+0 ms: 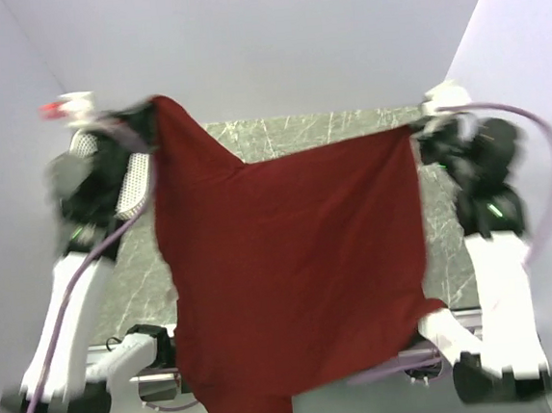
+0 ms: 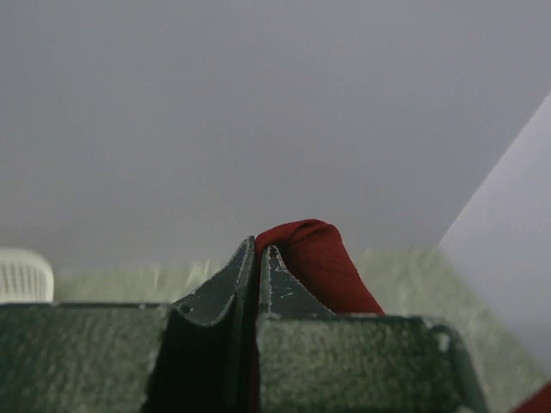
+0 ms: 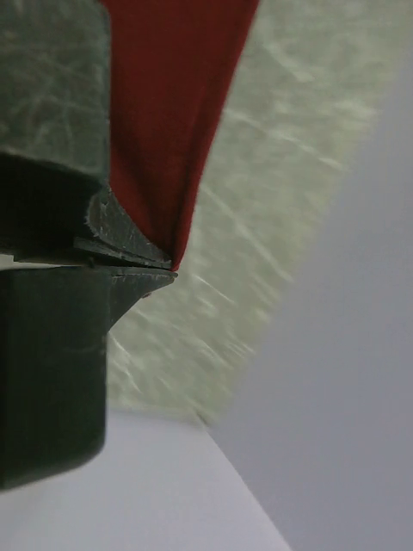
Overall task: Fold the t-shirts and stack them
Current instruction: Flatten the tshirt out, then fold the tshirt
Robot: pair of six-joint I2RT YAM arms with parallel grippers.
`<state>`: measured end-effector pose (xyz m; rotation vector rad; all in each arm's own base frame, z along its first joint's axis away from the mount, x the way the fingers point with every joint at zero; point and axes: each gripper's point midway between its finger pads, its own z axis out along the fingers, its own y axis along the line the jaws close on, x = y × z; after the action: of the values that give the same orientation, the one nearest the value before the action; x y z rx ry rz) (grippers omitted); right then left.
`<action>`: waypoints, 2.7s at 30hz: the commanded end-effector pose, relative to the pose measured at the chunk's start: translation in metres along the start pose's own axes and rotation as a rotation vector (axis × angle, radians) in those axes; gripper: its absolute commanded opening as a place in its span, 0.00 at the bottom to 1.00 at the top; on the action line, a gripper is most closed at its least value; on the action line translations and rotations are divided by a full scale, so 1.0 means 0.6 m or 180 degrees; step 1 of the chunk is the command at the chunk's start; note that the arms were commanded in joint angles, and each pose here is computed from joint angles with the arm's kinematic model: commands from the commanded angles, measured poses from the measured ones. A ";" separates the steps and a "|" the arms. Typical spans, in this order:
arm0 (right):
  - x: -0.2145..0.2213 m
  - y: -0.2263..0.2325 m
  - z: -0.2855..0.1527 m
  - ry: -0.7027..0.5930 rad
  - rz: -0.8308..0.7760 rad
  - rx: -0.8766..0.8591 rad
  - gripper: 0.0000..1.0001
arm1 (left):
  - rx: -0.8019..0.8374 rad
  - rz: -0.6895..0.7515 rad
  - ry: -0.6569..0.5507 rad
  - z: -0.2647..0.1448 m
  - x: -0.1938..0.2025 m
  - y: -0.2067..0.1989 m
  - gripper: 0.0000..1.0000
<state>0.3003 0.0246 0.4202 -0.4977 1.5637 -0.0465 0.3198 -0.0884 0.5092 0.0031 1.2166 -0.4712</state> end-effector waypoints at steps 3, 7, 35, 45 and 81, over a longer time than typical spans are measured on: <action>0.188 0.030 0.137 0.0337 0.0027 -0.0319 0.00 | -0.0237 0.0102 0.0868 0.081 0.251 0.086 0.00; 0.300 0.040 0.239 0.0821 0.0153 -0.0554 0.00 | -0.0481 0.0058 0.1515 0.134 0.416 0.145 0.00; 0.402 -0.010 0.399 0.1412 0.0310 -0.0426 0.00 | -0.0960 0.0189 0.2223 0.225 0.594 0.243 0.00; 0.411 -0.036 0.391 0.1464 0.0322 -0.0245 0.00 | -0.0957 0.0378 0.2152 0.210 0.560 0.243 0.00; 0.394 0.025 0.305 0.1223 0.0527 -0.0837 0.00 | -0.0430 0.0187 0.2159 0.099 0.493 0.157 0.00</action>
<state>0.4765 0.0135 0.1473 -0.5936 2.0838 0.2401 0.4909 -0.1156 0.2036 0.0653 2.0047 -0.3026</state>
